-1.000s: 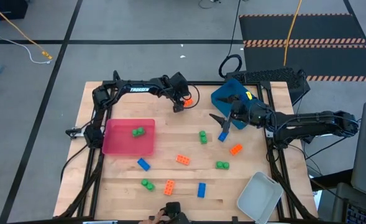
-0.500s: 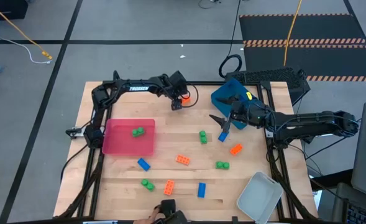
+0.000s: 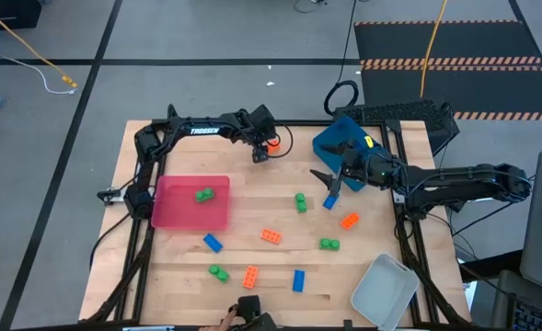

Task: Sort & place blocks by color
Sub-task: Put the orange game piece into the gray bin

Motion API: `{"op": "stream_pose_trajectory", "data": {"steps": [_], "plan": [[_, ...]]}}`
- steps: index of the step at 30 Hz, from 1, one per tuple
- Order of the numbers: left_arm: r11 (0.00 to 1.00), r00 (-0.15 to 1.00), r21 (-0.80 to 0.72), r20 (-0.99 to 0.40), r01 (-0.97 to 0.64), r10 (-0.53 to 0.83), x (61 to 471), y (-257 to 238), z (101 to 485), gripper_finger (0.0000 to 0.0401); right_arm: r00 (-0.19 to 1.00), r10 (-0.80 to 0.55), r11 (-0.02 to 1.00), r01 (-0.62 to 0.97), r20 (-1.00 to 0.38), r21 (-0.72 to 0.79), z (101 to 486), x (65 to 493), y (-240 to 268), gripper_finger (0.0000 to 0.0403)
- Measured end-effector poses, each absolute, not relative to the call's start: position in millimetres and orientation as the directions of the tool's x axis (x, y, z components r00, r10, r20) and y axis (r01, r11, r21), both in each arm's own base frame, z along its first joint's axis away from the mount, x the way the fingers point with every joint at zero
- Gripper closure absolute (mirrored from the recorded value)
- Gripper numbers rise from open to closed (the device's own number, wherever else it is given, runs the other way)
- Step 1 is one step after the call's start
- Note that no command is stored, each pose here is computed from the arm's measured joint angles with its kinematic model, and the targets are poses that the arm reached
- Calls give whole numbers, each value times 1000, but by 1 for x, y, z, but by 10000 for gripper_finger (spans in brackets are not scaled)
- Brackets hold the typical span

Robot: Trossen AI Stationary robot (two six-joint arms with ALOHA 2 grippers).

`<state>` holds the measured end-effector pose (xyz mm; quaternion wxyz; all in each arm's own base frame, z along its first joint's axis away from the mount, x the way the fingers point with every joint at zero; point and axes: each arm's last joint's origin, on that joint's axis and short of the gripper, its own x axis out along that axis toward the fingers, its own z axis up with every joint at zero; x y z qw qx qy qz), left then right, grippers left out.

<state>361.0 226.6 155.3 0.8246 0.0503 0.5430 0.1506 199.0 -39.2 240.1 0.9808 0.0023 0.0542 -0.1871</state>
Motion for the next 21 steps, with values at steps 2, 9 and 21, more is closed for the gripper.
{"op": "stream_pose_trajectory", "data": {"steps": [2,9,21], "plan": [[952,358,231,-888,-199,290,360,224,157,128,924,-367,930,367,-108,-16,240,199,-39,10],[964,379,208,-889,-166,257,366,212,158,128,924,-367,930,367,-107,-16,240,199,-39,10],[957,392,235,-875,-173,285,365,209,173,128,924,-367,930,367,-104,-15,240,199,-39,10]]}}
